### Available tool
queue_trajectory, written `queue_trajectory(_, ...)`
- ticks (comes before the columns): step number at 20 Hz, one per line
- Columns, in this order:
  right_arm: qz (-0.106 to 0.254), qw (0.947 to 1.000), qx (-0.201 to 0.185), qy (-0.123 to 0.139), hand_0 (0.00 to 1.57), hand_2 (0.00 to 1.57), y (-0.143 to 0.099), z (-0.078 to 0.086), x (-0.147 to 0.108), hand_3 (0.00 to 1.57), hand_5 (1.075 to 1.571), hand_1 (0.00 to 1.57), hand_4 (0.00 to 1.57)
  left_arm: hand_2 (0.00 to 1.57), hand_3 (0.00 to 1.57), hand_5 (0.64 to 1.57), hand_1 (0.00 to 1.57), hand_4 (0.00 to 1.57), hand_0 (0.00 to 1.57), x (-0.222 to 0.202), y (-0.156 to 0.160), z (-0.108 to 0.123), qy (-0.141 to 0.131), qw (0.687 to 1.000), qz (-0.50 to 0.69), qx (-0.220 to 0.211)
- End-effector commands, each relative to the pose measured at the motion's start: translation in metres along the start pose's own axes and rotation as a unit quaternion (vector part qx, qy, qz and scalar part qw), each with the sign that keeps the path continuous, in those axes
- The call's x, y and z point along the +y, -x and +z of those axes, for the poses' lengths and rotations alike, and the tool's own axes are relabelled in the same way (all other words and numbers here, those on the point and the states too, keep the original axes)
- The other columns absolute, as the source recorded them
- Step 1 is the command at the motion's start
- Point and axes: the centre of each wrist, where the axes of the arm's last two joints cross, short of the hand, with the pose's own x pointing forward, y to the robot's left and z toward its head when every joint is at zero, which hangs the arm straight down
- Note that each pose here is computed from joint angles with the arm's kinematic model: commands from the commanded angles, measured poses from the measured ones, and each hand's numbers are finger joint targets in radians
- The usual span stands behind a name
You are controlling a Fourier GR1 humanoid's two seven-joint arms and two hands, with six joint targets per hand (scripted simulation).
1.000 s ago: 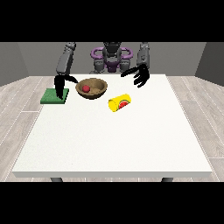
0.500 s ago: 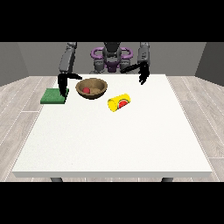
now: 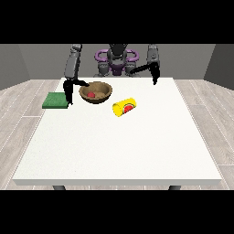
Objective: Pick the cup and pour the ball into the bowl, then pick the bowl and place it on the pad
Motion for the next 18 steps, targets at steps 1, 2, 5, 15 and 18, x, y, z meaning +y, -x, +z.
queue_trajectory(1,-0.030,0.9990,0.030,0.016,0.00,0.00,0.006,-0.008,0.017,0.00,1.528,0.00,0.19,0.00,0.00,1.558,0.00,0.00,0.00,0.011,0.003,0.000,0.001,1.000,-0.002,-0.015)
queue_trajectory(2,-0.026,0.9988,0.039,0.016,0.00,0.00,0.013,-0.004,0.025,0.00,1.527,0.00,0.21,0.00,0.00,1.558,0.00,0.00,0.00,-0.001,-0.014,-0.012,0.004,1.000,-0.001,-0.006)
queue_trajectory(5,-0.037,0.9981,0.048,0.013,0.00,0.00,0.017,-0.004,0.038,0.00,1.532,0.00,0.24,0.00,0.00,1.562,0.00,0.00,0.00,-0.010,-0.019,-0.013,0.001,1.000,-0.002,-0.010)
queue_trajectory(15,-0.041,0.9958,0.074,0.035,0.00,0.00,0.028,-0.008,0.062,0.00,1.546,0.00,0.35,0.00,0.00,1.565,0.00,0.00,0.00,0.018,-0.008,0.000,0.019,0.999,0.016,0.022)
queue_trajectory(18,0.036,0.9834,0.158,0.081,1.57,1.57,0.040,0.016,0.035,0.82,1.570,1.57,0.66,0.00,0.00,1.567,0.00,0.00,0.00,0.022,-0.006,0.000,0.026,1.000,0.006,0.008)
